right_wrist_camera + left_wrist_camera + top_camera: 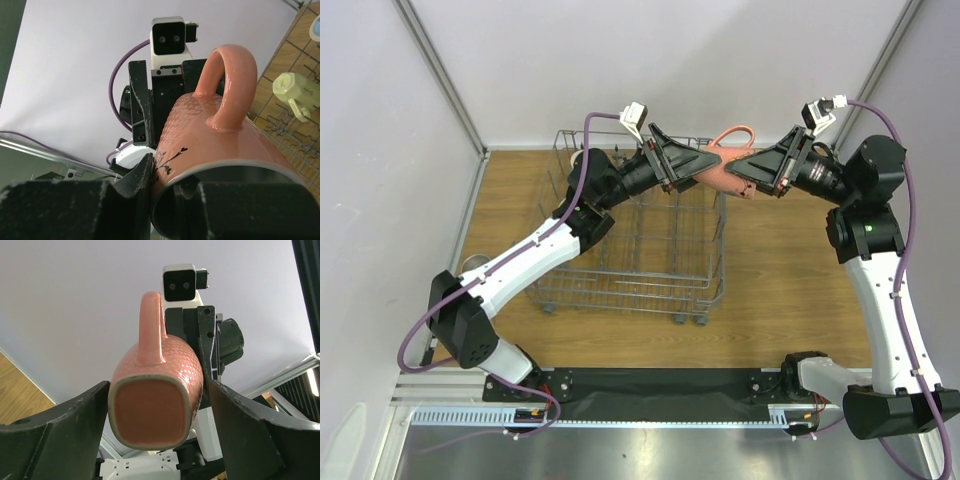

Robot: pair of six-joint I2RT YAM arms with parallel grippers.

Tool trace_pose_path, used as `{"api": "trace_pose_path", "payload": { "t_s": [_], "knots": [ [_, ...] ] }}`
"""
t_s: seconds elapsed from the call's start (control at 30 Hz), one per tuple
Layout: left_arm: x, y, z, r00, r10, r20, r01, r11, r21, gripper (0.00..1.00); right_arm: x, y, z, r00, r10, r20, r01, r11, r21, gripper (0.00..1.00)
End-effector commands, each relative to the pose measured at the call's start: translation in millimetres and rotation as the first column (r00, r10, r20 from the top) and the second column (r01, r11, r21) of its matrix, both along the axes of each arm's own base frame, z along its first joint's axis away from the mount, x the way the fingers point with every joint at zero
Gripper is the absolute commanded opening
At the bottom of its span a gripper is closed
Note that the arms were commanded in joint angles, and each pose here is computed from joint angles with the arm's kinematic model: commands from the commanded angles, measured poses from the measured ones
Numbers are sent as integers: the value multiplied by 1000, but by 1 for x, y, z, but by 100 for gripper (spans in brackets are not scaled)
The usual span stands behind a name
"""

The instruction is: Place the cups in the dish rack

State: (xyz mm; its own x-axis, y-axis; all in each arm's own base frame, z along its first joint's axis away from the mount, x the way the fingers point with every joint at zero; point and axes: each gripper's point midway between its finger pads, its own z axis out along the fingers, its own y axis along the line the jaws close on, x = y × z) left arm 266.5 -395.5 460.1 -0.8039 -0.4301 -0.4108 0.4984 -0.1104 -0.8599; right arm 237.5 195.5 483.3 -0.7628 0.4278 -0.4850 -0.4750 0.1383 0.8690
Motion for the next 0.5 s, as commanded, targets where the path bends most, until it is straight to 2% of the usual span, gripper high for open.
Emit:
{"api": "trace_pose_path", "payload": {
  "t_s": [0.0, 0.13, 0.23, 0.27, 0.33, 0.37, 0.4, 0.43, 0.47],
  "knots": [
    [-11, 14, 32, 998, 5, 58, -1, 997, -81, 84, -15, 1, 22, 994, -8, 111, 6, 1000, 21, 0],
    [-12, 11, 34, 999, -8, 43, 12, 996, -84, 75, -17, 3, 22, 994, -13, 111, 11, 1000, 24, 0],
    [-17, 8, 35, 998, -31, 50, 35, 996, -84, 58, -17, 4, 23, 993, -16, 115, 12, 999, 31, 0],
    [-19, 8, 36, 998, -34, 49, 38, 996, -84, 46, -17, 4, 22, 994, -14, 113, 11, 999, 30, 0],
    [-20, 10, 34, 998, -34, 51, 38, 996, -84, 29, -17, 6, 20, 994, -9, 106, 6, 999, 32, 0],
    [-21, 12, 36, 998, -28, 58, 34, 995, -89, 9, -18, 6, 20, 994, -7, 106, 4, 999, 32, 0],
    [-20, 12, 35, 998, -26, 59, 31, 996, -87, 0, -19, 6, 21, 994, -8, 107, 4, 999, 31, 1],
    [-19, 13, 33, 998, -19, 60, 24, 997, -76, 0, -18, 6, 20, 993, -13, 114, 10, 1000, 23, 11],
    [-18, 15, 32, 998, -6, 56, 10, 998, -68, 0, -16, 5, 13, 996, -25, 80, 24, 1000, 7, 25]
  ]
}}
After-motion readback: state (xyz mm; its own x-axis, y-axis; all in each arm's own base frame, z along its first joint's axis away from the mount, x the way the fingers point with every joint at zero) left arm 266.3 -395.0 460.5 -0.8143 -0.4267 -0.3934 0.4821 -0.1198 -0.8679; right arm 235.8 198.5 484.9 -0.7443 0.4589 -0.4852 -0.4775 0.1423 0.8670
